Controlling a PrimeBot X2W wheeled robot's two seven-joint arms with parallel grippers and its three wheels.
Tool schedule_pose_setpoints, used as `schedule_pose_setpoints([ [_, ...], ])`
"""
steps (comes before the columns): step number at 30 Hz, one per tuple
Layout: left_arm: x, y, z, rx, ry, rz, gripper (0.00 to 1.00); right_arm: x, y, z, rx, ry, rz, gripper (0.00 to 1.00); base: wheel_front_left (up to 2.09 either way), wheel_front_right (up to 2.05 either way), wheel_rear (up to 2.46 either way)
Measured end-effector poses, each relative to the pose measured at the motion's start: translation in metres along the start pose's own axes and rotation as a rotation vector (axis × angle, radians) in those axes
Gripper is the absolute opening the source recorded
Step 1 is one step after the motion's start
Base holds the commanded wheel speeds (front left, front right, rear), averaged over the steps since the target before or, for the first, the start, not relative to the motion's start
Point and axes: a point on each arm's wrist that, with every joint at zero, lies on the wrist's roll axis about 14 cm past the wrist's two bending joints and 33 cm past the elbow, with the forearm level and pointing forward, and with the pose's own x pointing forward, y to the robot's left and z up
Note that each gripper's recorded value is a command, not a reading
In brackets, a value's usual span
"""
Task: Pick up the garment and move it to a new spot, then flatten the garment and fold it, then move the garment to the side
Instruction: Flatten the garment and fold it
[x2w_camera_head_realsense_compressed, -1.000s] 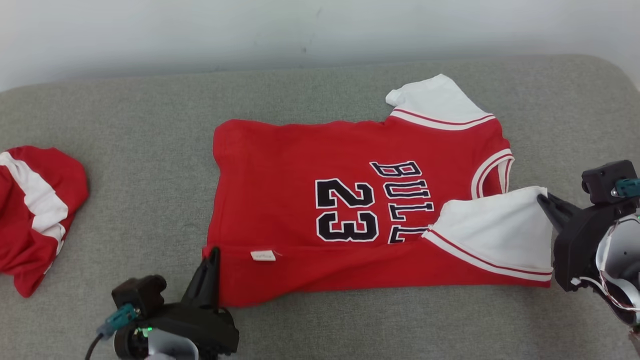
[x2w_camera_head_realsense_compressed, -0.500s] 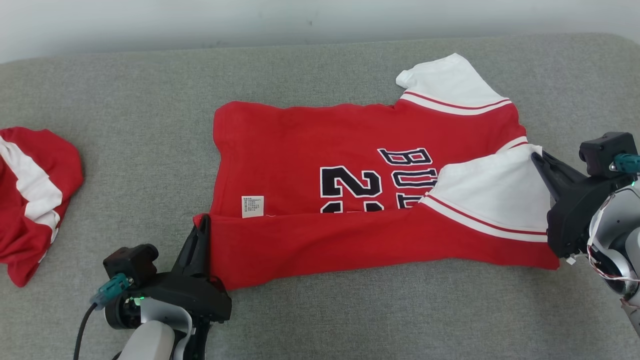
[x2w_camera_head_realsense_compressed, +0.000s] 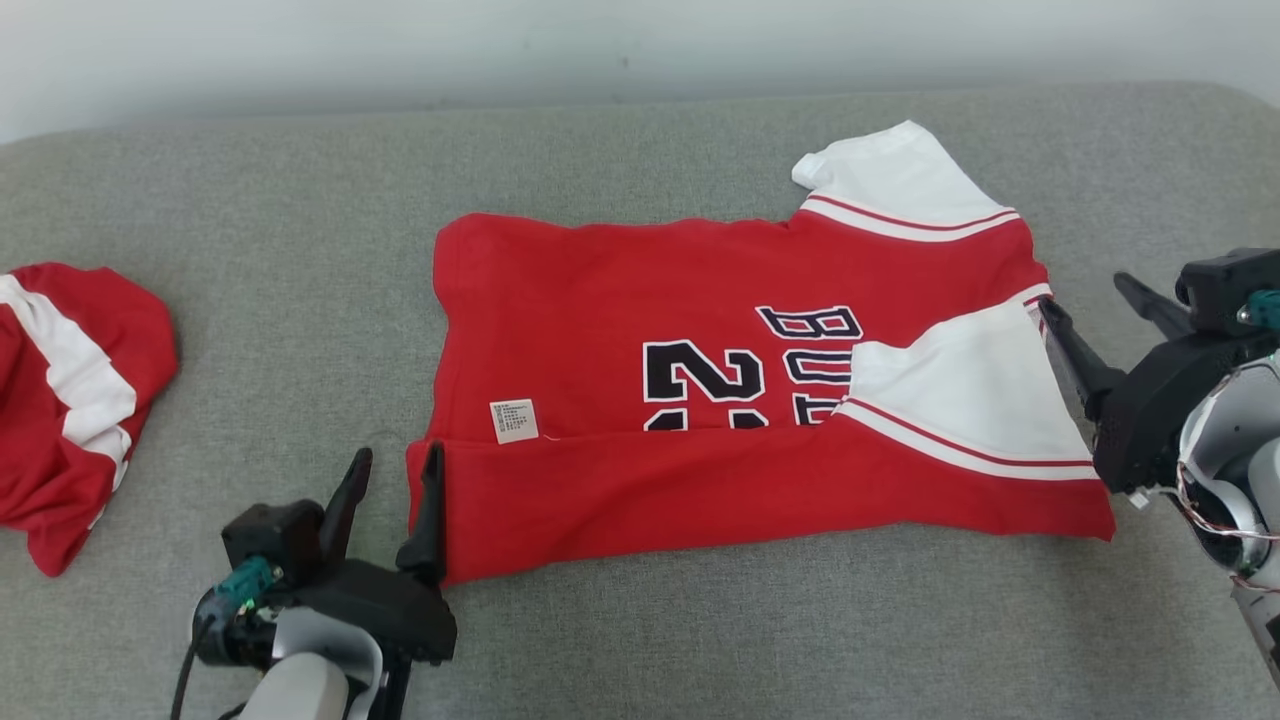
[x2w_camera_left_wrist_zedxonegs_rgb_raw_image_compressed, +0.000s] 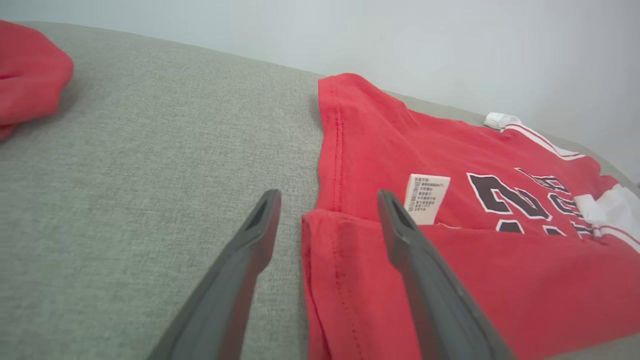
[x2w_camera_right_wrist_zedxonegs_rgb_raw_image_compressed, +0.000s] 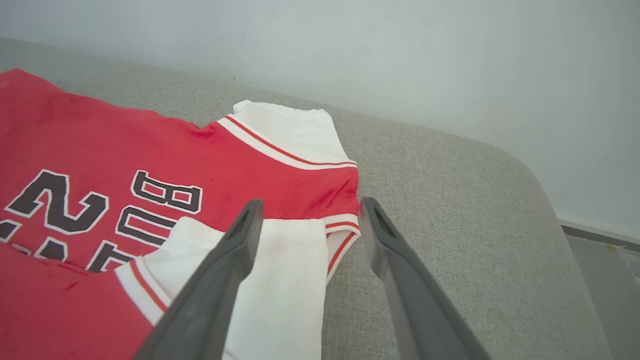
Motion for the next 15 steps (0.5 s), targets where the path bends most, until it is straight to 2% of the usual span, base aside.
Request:
schedule_pose_setpoints([
  [8, -0.018, -0.007, -0.012, 0.078, 0.026, -0.019, 1.0, -0.026, -0.011, -0.061, 0.164, 0.238, -0.05, 1.0, 0.0, 0.0, 0.0],
  [15, -0.023, -0.009, -0.034, 0.114, 0.096, -0.013, 1.0, -0.042, -0.008, -0.1, 0.22, 0.351, -0.091, 1.0, 0.0, 0.0, 0.0],
])
